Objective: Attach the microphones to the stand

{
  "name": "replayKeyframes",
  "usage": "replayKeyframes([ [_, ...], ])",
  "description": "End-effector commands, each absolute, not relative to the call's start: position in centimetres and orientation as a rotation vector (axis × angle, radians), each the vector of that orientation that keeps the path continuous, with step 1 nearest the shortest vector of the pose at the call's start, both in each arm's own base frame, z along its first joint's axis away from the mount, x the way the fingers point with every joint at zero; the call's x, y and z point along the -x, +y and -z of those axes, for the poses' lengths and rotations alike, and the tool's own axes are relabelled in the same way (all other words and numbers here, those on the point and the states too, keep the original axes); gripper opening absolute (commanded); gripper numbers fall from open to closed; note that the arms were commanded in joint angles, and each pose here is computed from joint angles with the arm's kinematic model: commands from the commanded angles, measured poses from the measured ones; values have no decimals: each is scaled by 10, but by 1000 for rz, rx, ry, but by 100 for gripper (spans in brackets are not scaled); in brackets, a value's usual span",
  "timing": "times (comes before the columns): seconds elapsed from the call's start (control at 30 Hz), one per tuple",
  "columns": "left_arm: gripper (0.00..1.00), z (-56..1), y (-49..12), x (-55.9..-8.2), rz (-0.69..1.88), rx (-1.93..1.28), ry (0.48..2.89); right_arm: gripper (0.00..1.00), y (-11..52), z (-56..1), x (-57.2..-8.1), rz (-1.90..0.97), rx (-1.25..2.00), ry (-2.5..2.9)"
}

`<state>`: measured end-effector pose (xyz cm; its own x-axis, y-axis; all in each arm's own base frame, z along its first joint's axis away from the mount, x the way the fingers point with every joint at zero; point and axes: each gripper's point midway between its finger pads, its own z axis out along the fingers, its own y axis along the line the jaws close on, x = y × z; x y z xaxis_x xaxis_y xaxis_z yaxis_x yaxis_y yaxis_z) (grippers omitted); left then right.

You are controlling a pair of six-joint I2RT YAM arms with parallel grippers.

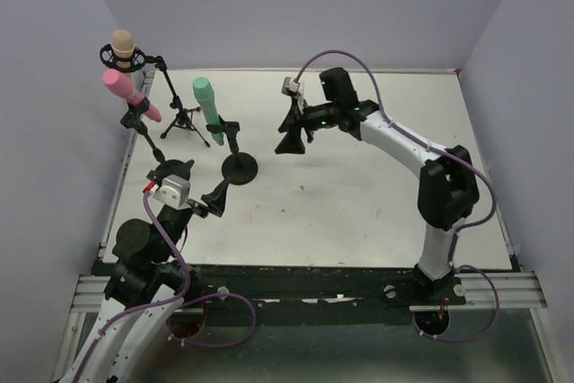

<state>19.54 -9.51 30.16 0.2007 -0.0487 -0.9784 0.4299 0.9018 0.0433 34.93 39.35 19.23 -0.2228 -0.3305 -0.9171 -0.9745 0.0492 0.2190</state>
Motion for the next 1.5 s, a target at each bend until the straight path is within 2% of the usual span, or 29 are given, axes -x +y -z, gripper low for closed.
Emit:
replayKeyframes([
  [0.0,99,-306,-112,-187,487,-341,1388,87,324,-233,-346,-1003,1297,1630],
  [0.13,99,-315,-130,-173,666,-329,1466,90,247,-273,-339,-821,1165,1686],
  [0.23,99,-329,-143,-161,808,-312,1489,100,196,-293,-327,-729,1000,1742],
  [0.43,99,-369,-149,-157,850,-337,1439,100,103,-363,-298,-482,477,1725],
  [0.63,99,-390,-160,-160,861,-407,1454,100,48,-387,-268,-303,48,1701],
  [1.0,99,-401,-149,-147,865,-370,1415,100,57,-393,-248,-366,81,1660],
  [1.47,99,-389,-151,-135,944,-344,1420,100,76,-387,-249,-454,180,1644],
])
